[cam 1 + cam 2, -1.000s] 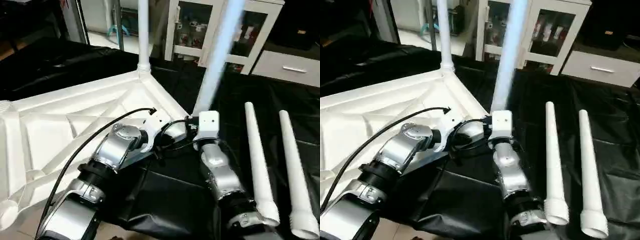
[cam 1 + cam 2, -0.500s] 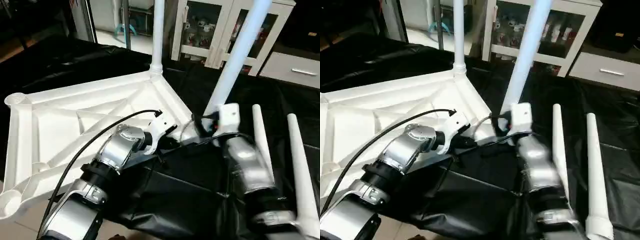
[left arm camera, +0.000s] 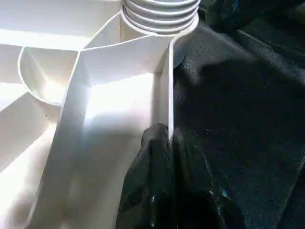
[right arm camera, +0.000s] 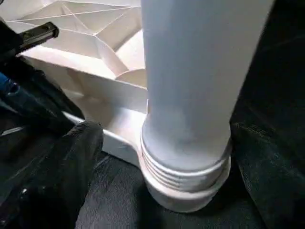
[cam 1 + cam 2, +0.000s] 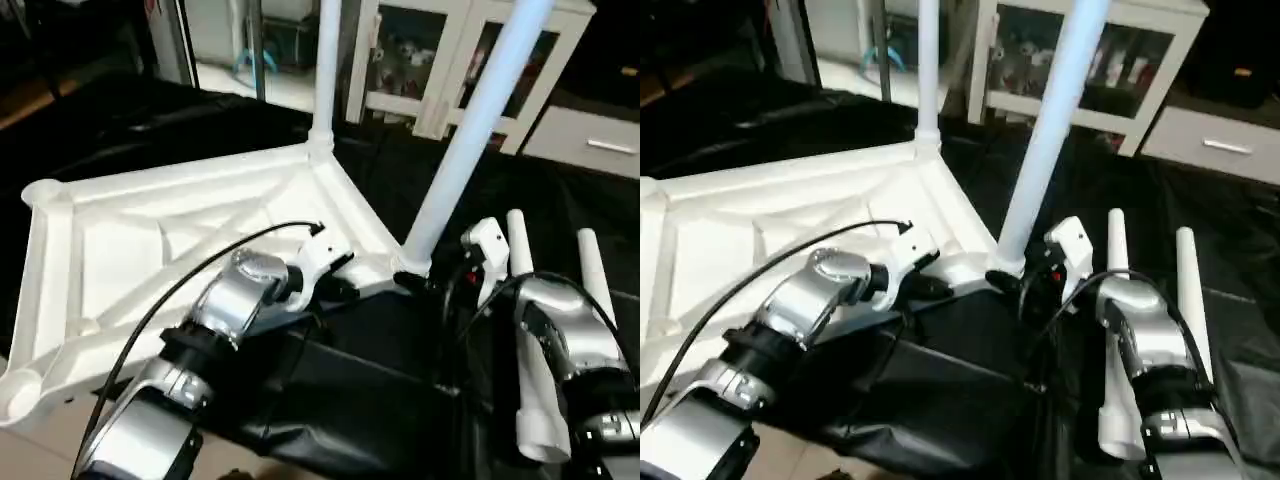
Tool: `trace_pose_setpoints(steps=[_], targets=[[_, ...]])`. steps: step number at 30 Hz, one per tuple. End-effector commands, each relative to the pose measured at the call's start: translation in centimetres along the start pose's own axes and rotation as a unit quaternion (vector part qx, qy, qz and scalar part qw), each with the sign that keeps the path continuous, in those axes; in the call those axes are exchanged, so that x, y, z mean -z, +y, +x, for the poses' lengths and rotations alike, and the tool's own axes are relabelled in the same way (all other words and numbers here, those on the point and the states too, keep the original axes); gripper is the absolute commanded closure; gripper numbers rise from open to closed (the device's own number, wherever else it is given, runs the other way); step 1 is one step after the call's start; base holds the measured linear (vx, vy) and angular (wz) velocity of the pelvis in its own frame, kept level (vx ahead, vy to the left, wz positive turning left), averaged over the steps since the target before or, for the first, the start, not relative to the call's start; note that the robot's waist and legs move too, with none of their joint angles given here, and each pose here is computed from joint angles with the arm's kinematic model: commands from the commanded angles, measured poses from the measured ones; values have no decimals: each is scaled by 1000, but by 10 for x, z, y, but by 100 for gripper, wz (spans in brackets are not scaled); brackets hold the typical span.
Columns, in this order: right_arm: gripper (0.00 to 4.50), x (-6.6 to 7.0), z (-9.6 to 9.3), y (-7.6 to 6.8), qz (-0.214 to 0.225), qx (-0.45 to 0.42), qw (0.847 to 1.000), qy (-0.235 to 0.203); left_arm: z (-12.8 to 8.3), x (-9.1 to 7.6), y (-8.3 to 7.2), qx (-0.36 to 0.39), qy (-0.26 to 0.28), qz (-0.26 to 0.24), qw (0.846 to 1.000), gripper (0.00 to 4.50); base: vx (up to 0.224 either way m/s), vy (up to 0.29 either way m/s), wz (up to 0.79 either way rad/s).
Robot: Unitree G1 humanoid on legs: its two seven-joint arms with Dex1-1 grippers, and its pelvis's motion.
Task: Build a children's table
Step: Rotate leg to tighten
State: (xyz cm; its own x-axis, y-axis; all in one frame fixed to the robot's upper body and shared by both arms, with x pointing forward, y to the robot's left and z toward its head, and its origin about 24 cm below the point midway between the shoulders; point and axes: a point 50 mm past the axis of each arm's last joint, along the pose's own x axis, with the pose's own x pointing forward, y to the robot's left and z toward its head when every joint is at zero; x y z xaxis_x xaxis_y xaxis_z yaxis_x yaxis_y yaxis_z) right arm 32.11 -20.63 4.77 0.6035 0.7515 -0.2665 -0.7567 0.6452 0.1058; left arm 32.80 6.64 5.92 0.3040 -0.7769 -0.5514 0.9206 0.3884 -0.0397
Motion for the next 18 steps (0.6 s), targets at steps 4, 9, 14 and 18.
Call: trace_pose_setpoints(steps=[4,9,14,18], targets=[[3,-1,-2,-9,-1,0,1000,10,5,7,-5,20,16,-10,1000,450,0,0,0],[3,-2,1,-10,2,-8,1000,7,5,8,-6,21,16,-10,1000,450,0,0,0],[60,-4,8,-10,9,-15,1000,-13,5,8,-7,22,17,-11,1000,450,0,0,0],[90,-5,9,-10,10,-17,1000,-20,5,9,-7,23,17,-11,1000,450,0,0,0]])
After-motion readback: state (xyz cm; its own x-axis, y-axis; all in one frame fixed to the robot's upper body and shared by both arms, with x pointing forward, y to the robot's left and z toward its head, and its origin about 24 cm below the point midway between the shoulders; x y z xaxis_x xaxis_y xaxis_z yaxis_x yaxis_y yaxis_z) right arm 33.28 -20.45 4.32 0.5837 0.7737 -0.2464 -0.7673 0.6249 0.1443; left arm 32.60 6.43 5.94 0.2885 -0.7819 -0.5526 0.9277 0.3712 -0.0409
